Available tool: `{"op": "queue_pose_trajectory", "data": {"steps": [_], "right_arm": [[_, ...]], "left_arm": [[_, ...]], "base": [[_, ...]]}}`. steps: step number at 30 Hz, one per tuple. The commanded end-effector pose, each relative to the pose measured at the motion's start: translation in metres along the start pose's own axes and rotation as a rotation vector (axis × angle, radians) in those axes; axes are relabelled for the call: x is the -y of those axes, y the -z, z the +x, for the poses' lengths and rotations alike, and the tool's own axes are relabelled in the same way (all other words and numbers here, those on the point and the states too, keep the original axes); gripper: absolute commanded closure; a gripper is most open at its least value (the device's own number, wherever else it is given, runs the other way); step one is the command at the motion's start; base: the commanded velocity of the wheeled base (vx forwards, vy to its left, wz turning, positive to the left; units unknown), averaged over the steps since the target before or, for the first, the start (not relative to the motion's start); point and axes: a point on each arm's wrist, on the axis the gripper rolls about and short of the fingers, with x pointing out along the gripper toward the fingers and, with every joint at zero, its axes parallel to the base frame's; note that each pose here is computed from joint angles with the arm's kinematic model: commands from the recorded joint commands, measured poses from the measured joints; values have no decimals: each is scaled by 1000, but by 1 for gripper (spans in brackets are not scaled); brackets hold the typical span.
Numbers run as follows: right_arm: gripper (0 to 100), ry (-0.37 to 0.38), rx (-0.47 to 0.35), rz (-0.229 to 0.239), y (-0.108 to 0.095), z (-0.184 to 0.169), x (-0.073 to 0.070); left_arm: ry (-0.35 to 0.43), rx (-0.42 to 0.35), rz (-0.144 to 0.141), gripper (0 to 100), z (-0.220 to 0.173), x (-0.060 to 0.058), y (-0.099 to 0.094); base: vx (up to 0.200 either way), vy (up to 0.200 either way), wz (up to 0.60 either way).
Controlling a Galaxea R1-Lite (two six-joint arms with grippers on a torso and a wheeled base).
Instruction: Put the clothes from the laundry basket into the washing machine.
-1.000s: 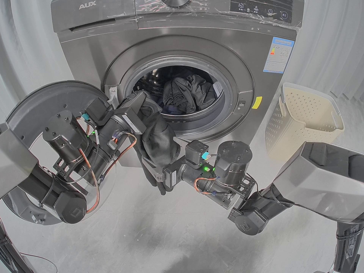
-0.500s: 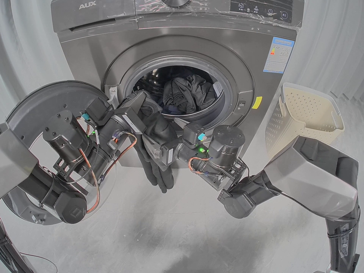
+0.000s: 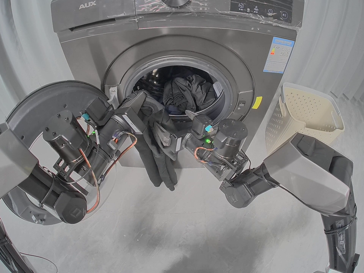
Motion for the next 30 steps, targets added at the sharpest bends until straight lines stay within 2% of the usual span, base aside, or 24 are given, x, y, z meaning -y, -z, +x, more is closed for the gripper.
{"op": "queue_pose_trajectory", "data": {"steps": [1, 13, 14, 19, 21, 25, 27, 30], "right_arm": [[0, -7, 28, 4, -7, 4, -4], [0, -9, 53, 8, -9, 11, -5], [100, -9, 53, 10, -9, 11, -5], [100, -6, 70, 8, -19, 8, -4], [100, 0, 73, 7, -28, 3, 0], [100, 4, 53, 0, -44, -13, 3], [100, -9, 19, -5, -57, -34, 4], [100, -14, -1, -8, -65, -47, 5]], "left_arm": [[1, 2, -1, 100, 0, 0, 0], [1, -6, -1, 100, 0, 0, 3], [1, -8, -1, 100, 0, 0, 4], [-4, -11, 2, 100, 0, -1, 5], [-5, -12, 1, 100, 0, -2, 5], [-6, -15, 4, 100, 0, -2, 5], [-6, -14, 2, 100, 0, -2, 5], [-2, -20, 3, 100, -1, -1, 6]], "base": [[0, 0, 0], [0, 0, 0], [0, 0, 0], [0, 0, 0], [0, 0, 0], [0, 0, 0], [0, 0, 0], [0, 0, 0]]}}
